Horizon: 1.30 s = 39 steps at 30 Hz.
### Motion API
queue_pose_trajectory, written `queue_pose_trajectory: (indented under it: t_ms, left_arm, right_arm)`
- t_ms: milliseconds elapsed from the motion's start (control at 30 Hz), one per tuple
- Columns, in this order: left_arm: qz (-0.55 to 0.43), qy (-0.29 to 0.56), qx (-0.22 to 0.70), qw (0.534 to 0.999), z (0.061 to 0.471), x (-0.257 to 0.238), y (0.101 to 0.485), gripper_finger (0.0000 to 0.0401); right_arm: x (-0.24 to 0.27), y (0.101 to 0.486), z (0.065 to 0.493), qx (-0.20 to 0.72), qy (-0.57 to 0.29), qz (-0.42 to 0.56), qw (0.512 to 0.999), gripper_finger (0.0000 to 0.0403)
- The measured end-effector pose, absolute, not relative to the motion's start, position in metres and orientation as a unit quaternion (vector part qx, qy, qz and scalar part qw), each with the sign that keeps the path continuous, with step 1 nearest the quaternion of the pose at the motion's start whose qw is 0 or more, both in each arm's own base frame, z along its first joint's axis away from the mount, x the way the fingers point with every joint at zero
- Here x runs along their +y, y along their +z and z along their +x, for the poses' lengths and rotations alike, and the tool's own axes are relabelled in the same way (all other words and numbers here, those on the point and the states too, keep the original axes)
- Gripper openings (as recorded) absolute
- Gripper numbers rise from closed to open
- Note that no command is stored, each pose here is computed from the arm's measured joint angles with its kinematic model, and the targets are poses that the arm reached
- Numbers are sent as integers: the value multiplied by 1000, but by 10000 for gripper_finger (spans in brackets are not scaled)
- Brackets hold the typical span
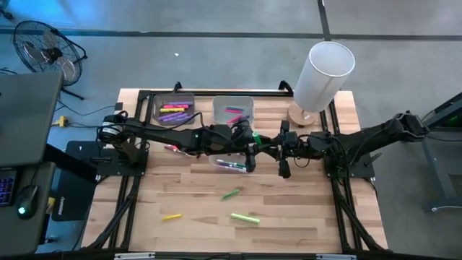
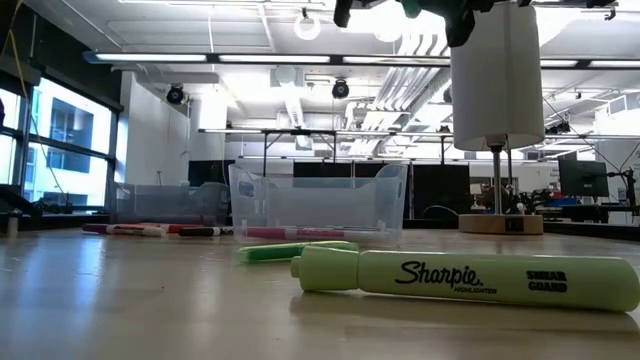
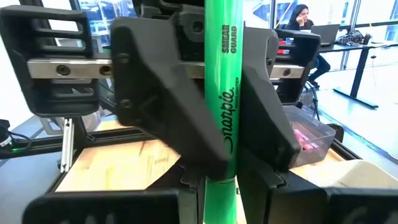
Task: Pick & Place Markers
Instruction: Put the green highlighter into the black bin
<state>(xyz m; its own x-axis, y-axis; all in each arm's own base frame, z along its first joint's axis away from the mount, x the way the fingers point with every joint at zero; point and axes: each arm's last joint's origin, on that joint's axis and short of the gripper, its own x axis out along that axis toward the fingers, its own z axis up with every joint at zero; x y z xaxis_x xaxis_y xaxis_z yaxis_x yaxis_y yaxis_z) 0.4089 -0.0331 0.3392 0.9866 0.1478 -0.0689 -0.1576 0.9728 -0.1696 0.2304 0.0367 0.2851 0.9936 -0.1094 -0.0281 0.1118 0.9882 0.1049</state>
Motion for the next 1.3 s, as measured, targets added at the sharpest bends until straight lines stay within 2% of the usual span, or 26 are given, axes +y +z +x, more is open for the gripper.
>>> queue_pose_trajectory:
  t_ms: [133,200,400,567,733,867,1000,1167,1300]
  left_arm:
    - [-87,80,31,993,409,-32,339,56]
    - [-87,79,31,993,409,-33,339,43]
    - [-87,70,34,993,409,-33,338,43]
    - [-87,67,35,993,409,-33,338,66]
    - [-86,71,48,993,409,-26,337,46]
    - [-114,68,81,988,397,-11,343,46]
    - [-144,75,129,978,383,8,346,65]
    - [-149,134,225,953,349,39,350,60]
    - [-118,178,318,924,317,65,348,47]
  right_arm:
    - [37,285,230,12,-56,52,997,55]
    - [37,285,230,13,-57,52,997,55]
    - [36,284,230,15,-65,56,996,76]
    - [36,284,230,16,-65,56,996,75]
    - [35,284,230,18,-80,55,995,84]
    - [33,283,230,18,-114,53,992,106]
    - [30,281,230,27,-129,53,990,133]
    - [26,275,229,55,-142,90,984,160]
    - [25,270,229,73,-150,113,980,169]
